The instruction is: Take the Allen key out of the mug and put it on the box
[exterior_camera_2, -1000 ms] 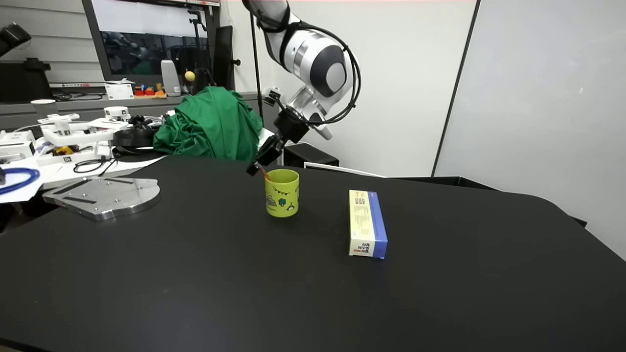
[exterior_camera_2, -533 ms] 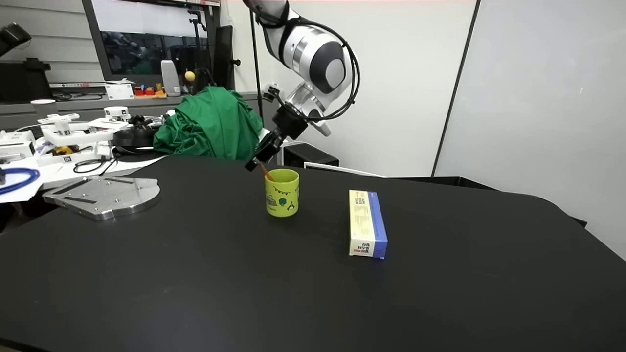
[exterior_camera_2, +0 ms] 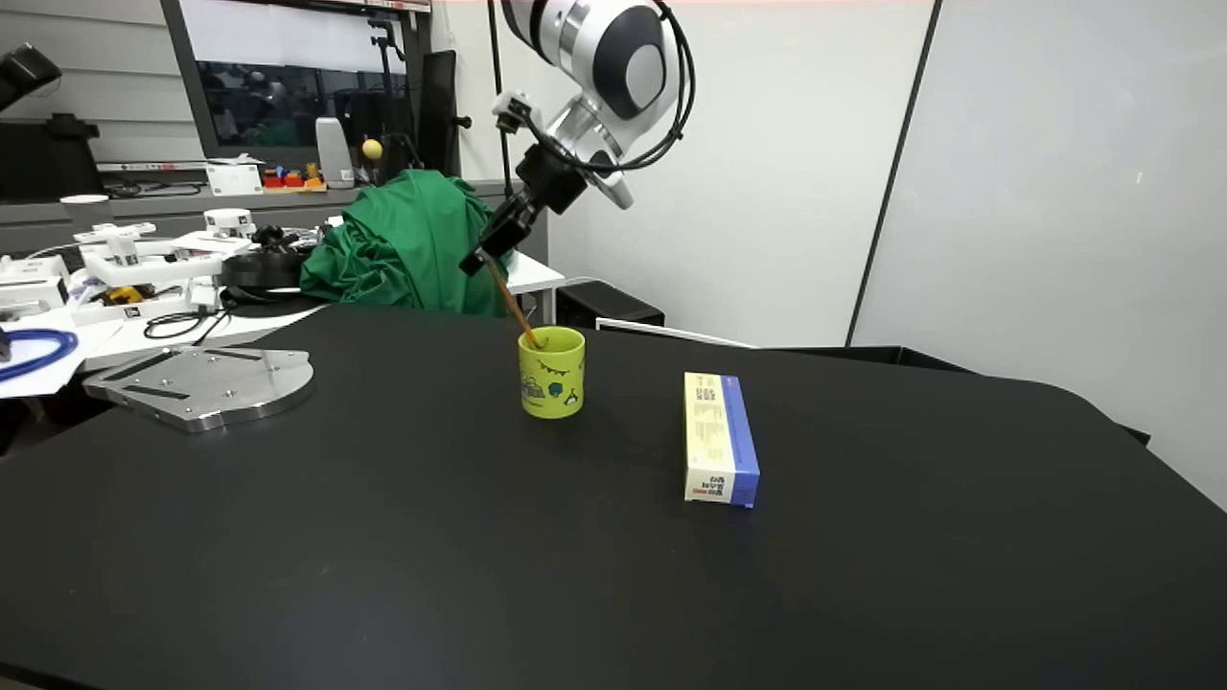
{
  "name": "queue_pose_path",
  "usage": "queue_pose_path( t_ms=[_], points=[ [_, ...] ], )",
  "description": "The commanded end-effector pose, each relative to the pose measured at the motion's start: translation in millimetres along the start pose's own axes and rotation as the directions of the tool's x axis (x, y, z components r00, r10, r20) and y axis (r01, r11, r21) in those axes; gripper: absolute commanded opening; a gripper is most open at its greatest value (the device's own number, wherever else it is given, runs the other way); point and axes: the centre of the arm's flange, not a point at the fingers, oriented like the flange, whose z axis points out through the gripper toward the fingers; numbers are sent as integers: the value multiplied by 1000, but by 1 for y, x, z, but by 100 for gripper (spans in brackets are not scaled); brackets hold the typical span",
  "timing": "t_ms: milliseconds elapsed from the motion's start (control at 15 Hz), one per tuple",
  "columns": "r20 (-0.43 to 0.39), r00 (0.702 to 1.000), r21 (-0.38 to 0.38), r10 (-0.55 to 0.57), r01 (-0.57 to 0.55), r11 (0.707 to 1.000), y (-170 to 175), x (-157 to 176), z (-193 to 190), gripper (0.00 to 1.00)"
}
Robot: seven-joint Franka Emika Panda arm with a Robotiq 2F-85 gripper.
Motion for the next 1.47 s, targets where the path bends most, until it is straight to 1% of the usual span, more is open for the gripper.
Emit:
queue_pose_path(
  t_ms=[0,133,333,533,667,800,867,1067,1200,1400],
  points=[
    [18,1000,33,-24,24,999,0,-33,-30,2],
    [8,999,47,-51,51,998,3,-48,-43,2],
    [-24,996,46,-88,89,995,13,-63,-60,2],
    [-83,989,31,-126,129,991,24,-66,-71,2],
    [-141,975,-9,-170,170,985,34,-62,-74,2],
    [-175,953,-62,-246,239,969,45,-56,-77,2],
    [-181,937,-97,-300,286,953,50,-52,-79,2],
    [-194,865,-200,-463,427,882,65,-37,-86,2],
    [-204,807,-272,-554,497,824,76,-25,-90,2],
    [-215,705,-371,-676,581,724,94,-1,-97,2]
  ],
)
